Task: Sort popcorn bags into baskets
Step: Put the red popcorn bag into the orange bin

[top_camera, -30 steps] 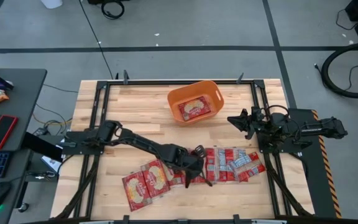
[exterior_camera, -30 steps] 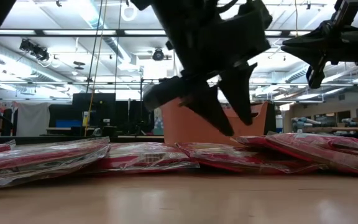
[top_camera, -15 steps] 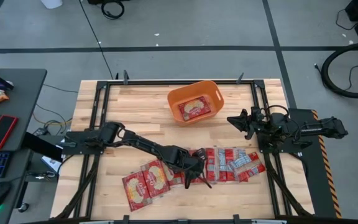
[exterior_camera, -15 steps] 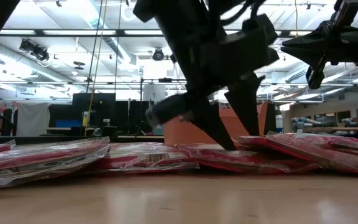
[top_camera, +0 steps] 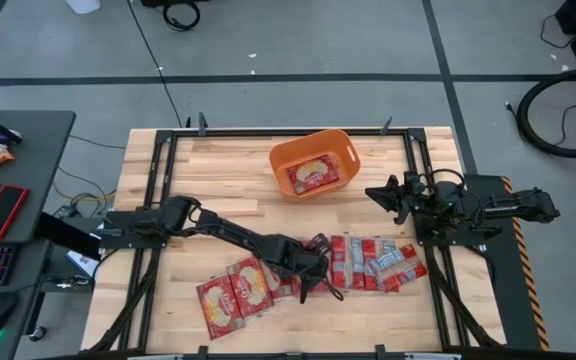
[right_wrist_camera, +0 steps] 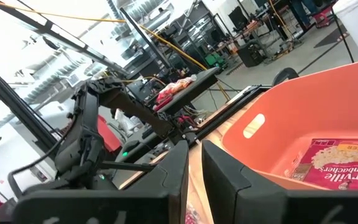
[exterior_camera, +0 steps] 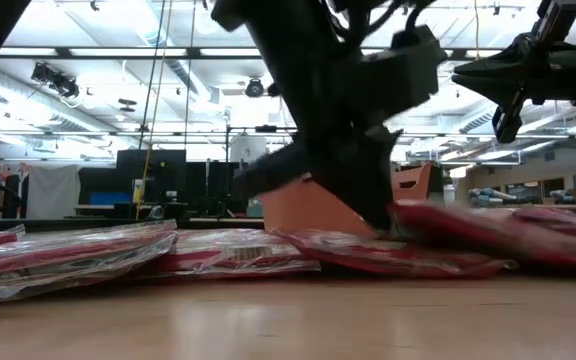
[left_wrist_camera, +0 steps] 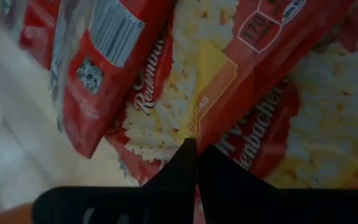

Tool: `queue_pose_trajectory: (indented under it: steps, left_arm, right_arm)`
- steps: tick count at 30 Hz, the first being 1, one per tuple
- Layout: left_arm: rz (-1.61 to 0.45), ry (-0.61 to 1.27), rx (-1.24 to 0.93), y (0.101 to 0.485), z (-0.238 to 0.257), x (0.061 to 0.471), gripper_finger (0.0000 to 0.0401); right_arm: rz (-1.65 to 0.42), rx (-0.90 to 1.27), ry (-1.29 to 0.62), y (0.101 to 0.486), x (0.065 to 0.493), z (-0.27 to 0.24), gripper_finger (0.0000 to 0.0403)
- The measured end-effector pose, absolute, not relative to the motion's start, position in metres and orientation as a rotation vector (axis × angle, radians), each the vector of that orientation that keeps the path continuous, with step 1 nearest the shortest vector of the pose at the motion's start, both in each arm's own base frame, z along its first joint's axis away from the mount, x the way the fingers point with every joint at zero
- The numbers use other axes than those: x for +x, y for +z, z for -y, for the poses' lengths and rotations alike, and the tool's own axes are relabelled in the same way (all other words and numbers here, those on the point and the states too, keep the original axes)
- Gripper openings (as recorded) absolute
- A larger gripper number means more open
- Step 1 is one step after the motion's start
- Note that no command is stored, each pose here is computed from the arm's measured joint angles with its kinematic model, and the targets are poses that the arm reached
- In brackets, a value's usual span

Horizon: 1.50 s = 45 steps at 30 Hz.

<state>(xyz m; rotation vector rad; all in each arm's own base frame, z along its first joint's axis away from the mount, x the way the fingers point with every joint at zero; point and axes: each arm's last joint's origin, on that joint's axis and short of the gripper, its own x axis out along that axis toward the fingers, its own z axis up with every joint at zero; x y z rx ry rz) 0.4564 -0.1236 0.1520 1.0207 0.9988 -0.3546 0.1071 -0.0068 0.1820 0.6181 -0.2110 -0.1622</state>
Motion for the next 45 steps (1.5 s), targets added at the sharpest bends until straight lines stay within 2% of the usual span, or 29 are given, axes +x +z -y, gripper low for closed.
queue_pose_trajectory:
  steps: [13, 16, 21, 25, 33, 38, 45]
  left_arm:
    - [-0.976, -0.209, 0.781, 0.246, 0.101, 0.438, 0.0006]
    - [-0.936, -0.083, 0.69, 0.265, 0.088, 0.438, 0.0006]
    - [-0.896, 0.23, 0.482, 0.28, 0.051, 0.44, 0.0008]
    - [-0.877, 0.424, 0.328, 0.282, 0.018, 0.441, 0.001]
    - [-0.904, 0.613, 0.139, 0.274, -0.049, 0.439, 0.0012]
    - [-0.971, 0.645, 0.068, 0.25, -0.084, 0.442, 0.0012]
    - [-1.066, 0.616, 0.028, 0.222, -0.104, 0.444, 0.0027]
  right_arm:
    - [0.211, 0.618, -0.163, 0.182, 0.107, 0.007, 0.0052]
    - [0.21, 0.618, -0.163, 0.182, 0.107, 0.007, 0.0052]
    - [0.211, 0.618, -0.163, 0.182, 0.107, 0.007, 0.0052]
    - [0.21, 0.618, -0.163, 0.182, 0.107, 0.007, 0.0052]
    - [0.21, 0.618, -0.163, 0.182, 0.107, 0.007, 0.0052]
    - [0.209, 0.618, -0.164, 0.182, 0.107, 0.007, 0.0052]
    - [0.21, 0.618, -0.164, 0.182, 0.107, 0.007, 0.0052]
